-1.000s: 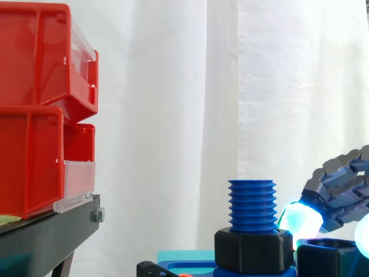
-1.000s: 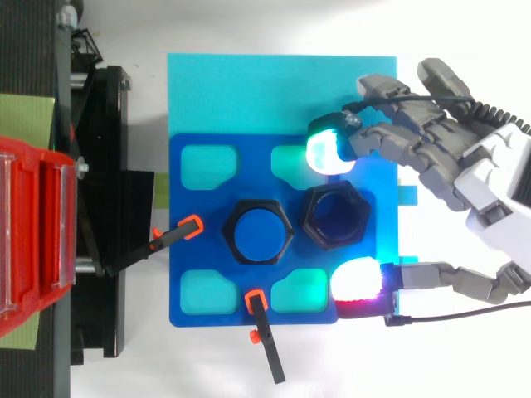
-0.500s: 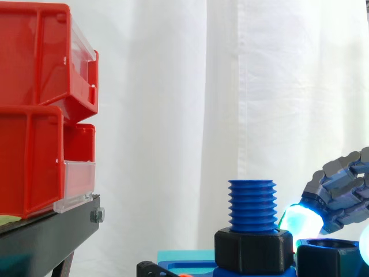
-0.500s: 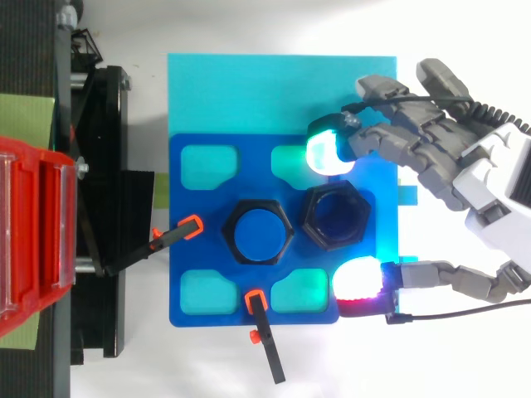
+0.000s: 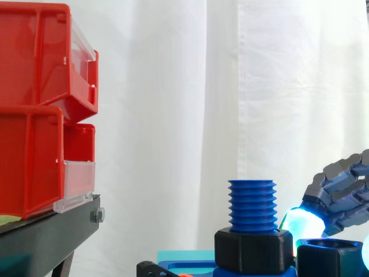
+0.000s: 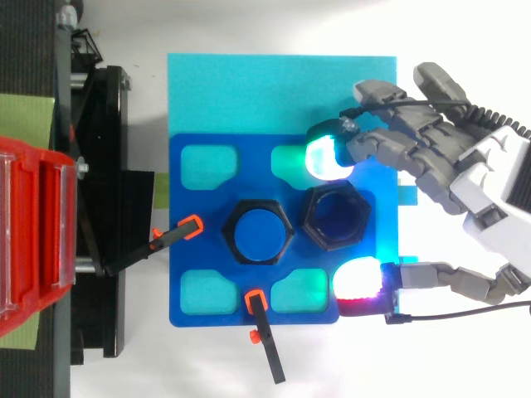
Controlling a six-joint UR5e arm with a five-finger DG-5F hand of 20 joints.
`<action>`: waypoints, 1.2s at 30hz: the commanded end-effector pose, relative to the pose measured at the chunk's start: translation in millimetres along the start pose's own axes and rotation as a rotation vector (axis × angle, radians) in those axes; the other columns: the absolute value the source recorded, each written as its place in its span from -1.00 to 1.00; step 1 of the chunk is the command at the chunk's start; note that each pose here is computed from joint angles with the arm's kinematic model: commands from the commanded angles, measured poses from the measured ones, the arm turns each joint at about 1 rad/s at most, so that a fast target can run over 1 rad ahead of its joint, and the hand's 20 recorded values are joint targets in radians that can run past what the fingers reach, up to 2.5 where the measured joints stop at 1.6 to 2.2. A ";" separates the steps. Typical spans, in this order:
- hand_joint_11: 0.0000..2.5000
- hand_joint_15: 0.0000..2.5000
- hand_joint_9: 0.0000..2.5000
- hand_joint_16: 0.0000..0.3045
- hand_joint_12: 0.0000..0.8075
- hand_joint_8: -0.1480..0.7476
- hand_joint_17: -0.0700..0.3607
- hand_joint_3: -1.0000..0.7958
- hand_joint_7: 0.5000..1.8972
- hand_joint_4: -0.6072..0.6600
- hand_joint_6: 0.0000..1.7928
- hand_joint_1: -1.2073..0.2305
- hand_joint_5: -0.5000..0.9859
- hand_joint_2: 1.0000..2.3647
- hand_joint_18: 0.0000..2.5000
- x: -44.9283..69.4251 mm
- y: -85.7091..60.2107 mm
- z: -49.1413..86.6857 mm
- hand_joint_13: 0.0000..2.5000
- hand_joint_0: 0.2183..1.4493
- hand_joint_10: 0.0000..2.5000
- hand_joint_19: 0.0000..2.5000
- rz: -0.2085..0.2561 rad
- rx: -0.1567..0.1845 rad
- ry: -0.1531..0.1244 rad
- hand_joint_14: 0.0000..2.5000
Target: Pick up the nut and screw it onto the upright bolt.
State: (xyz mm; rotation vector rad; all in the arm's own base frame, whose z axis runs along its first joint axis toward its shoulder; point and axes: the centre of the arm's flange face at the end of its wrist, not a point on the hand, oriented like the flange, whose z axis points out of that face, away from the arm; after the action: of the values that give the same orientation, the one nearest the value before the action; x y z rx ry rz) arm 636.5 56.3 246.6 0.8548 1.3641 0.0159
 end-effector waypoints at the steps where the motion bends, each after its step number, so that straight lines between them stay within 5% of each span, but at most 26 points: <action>1: -0.93 -1.00 -0.91 -0.56 0.03 -0.02 0.03 -0.44 -0.52 0.32 -0.44 -0.54 -0.70 -1.00 -1.00 0.4 0.7 -0.4 -1.00 -0.77 -1.00 -1.00 0.000 -0.004 0.003 -1.00; 36: -0.87 -1.00 -0.67 -0.67 -0.12 -0.03 -0.15 -0.44 -0.16 0.37 -0.44 -0.46 -0.59 -1.00 -0.90 -0.2 -0.4 1.3 -0.85 -0.49 -1.00 -1.00 0.004 -0.010 0.009 -1.00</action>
State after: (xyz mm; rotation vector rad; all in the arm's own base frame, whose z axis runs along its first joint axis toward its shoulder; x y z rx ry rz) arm 637.0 55.4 246.3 0.8511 1.3690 0.0267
